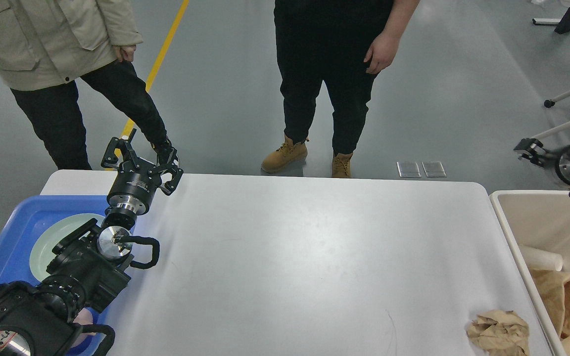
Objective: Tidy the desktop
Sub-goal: 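Lower the right gripper to the crumpled paper and grasp it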
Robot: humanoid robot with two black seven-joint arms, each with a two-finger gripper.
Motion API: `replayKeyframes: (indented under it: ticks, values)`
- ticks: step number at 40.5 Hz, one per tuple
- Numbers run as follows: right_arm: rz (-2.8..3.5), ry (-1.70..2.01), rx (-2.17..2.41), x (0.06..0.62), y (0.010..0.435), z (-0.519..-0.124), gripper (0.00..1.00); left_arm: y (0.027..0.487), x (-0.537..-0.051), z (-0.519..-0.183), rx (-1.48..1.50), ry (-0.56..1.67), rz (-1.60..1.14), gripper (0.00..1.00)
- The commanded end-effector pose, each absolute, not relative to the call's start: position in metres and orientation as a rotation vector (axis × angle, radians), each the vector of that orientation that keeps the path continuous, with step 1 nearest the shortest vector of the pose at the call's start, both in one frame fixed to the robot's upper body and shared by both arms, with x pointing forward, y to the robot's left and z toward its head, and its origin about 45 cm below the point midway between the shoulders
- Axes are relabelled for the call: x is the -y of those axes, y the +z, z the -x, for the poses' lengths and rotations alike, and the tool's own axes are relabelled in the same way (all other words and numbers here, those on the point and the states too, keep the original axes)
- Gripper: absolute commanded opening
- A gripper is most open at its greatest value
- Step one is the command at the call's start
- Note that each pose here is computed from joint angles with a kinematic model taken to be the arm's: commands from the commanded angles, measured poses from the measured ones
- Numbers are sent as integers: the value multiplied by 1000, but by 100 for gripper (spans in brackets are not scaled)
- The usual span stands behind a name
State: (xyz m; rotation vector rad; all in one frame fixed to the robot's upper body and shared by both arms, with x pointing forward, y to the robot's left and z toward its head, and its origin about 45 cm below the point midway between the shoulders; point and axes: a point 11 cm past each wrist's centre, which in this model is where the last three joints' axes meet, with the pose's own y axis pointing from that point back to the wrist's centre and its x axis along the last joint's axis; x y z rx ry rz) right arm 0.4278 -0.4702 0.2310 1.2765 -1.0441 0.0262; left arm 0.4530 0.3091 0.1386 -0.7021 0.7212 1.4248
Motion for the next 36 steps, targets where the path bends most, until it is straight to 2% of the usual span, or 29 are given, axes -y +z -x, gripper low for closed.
replayKeyframes:
  ticks: [1, 14, 18, 27, 36]
  values:
    - [-1325, 44, 794, 434, 249, -416, 100, 138, -309, -453, -722, 1425, 702, 96]
    - [-1462, -70, 465, 387, 310, -380, 100, 138, -309, -453, -721, 1424, 702, 96]
    - [-1469, -106, 421, 390, 313, -377, 100, 138, -309, -453, -721, 1424, 702, 96]
    - [-1413, -255, 406, 434, 240, -350, 100, 138, -309, -453, -721, 1424, 702, 96]
    - [-1432, -412, 338, 443, 180, -305, 100, 138, -309, -453, -721, 1424, 702, 96]
